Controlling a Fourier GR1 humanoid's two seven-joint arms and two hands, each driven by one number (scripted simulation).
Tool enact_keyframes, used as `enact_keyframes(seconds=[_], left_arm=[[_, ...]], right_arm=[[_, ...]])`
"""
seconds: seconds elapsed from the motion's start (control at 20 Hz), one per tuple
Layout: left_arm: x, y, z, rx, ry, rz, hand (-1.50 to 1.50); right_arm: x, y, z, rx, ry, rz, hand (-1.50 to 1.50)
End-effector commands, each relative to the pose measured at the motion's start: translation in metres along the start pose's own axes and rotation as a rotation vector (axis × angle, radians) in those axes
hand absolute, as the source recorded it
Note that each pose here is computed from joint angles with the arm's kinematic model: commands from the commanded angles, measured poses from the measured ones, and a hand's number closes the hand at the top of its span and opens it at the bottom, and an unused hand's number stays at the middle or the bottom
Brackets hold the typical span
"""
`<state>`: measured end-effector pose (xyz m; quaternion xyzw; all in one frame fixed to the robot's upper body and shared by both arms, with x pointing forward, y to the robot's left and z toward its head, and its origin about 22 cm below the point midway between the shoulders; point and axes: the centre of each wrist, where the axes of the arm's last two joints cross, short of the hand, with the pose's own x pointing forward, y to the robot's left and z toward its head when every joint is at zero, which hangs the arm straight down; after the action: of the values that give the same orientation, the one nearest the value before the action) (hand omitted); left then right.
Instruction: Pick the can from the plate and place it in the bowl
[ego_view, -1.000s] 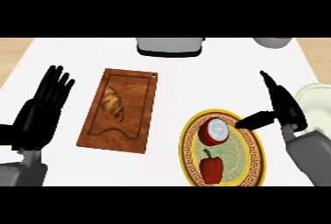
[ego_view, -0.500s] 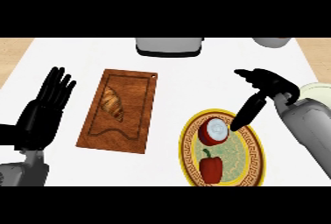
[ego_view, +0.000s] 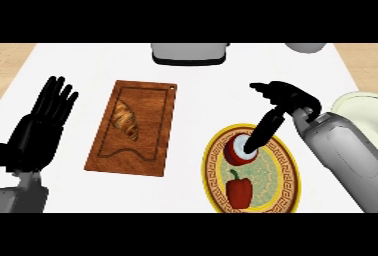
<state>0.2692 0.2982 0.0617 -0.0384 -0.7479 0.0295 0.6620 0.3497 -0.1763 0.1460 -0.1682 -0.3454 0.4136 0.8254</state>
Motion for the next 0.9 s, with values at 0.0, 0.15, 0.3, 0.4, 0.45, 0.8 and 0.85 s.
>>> enact_keyframes(seconds=[0.0,0.15,0.3,0.4,0.45,0.8,0.85], left_arm=[[-0.016,0.016,0.006,-0.002,-0.003,0.004,0.0],[-0.005,0.0,0.007,0.007,-0.009,-0.003,0.0],[-0.005,-0.002,0.002,0.008,-0.003,0.004,0.0],[-0.01,0.008,0.003,-0.009,0.006,0.003,0.0],[-0.006,0.004,0.001,-0.003,0.014,-0.002,0.0],[-0.016,-0.005,0.015,0.0,-0.001,-0.002,0.0],[-0.005,-0.01,0.0,-0.013,-0.006,0.019,0.0]], right_arm=[[-0.004,0.022,0.005,0.02,0.116,0.011,-1.5],[-0.013,0.032,0.015,0.007,0.131,0.036,-1.5],[-0.015,0.041,0.021,-0.083,0.109,0.061,-1.5],[-0.003,0.054,0.0,-0.121,0.091,0.037,-1.5],[-0.023,0.043,0.005,-0.133,0.098,0.052,-1.5],[-0.032,0.072,-0.018,-0.149,0.071,0.072,-1.5],[-0.024,0.058,-0.01,-0.136,0.068,0.062,-1.5]])
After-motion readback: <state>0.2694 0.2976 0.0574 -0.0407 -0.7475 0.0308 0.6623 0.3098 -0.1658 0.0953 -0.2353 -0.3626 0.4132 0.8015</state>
